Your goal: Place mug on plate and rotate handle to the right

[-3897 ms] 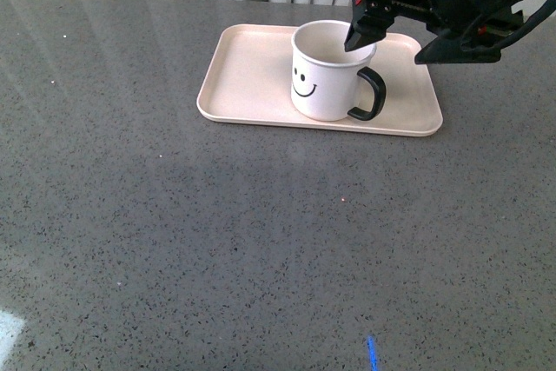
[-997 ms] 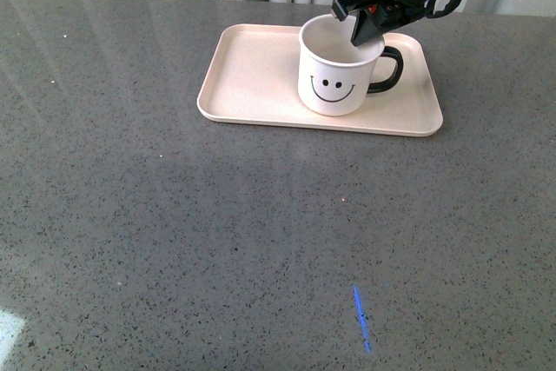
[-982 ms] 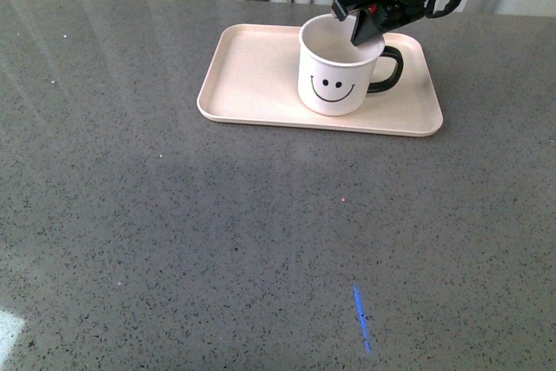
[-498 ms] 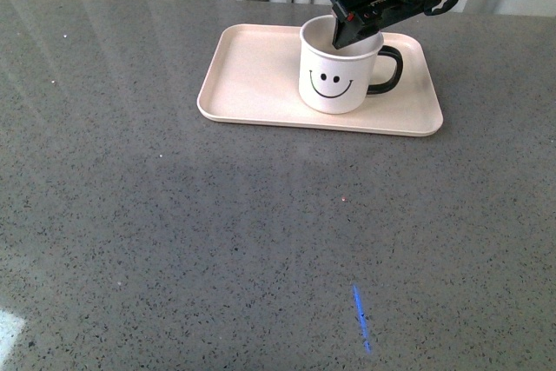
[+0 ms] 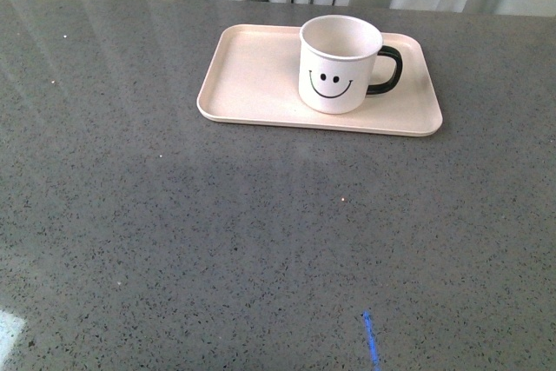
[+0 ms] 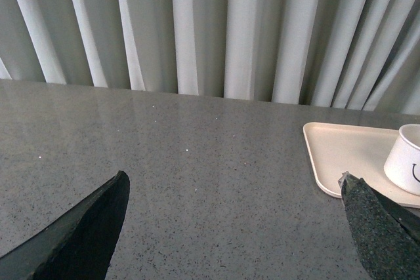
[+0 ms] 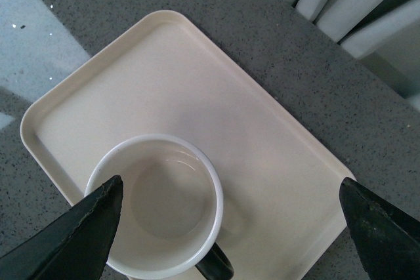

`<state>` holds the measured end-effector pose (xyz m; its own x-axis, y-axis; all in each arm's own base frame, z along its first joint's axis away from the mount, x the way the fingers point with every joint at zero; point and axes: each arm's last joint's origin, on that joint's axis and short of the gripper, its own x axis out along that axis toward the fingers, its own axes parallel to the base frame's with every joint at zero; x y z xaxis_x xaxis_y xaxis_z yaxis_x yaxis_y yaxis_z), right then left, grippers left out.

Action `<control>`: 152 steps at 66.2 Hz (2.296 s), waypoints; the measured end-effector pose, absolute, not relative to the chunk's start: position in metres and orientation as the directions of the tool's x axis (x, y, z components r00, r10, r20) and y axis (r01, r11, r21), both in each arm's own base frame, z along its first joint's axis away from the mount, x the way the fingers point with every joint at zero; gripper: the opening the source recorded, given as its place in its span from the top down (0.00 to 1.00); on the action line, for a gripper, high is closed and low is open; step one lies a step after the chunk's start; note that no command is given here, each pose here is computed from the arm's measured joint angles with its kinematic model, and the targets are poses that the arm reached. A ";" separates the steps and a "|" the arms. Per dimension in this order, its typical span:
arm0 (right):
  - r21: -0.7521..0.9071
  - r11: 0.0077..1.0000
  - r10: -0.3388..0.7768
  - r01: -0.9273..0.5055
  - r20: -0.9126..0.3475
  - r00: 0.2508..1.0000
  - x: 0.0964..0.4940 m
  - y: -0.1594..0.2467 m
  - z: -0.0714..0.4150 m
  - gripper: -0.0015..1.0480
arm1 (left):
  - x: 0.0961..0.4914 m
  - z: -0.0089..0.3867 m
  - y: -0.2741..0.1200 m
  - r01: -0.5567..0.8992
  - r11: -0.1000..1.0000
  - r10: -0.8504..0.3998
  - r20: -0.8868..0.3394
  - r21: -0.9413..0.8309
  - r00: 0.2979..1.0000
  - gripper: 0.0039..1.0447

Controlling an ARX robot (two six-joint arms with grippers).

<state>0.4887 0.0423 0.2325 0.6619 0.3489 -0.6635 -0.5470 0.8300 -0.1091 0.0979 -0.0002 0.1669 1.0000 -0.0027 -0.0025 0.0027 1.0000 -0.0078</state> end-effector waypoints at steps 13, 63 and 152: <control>-0.142 0.988 0.015 -0.053 -0.256 0.967 0.452 0.035 0.203 0.36 | 0.098 0.167 0.000 0.003 1.000 -0.003 -0.002 -0.008 1.000 0.09; -0.010 1.000 -0.001 0.001 -0.012 1.000 0.233 0.000 0.174 0.98 | 0.098 0.167 0.000 0.003 1.000 -0.003 -0.002 -0.007 1.000 0.09; -0.010 1.000 -0.002 0.002 0.017 1.000 0.123 0.000 0.173 0.98 | 0.098 0.167 0.000 0.003 1.000 -0.003 -0.002 -0.008 1.000 0.09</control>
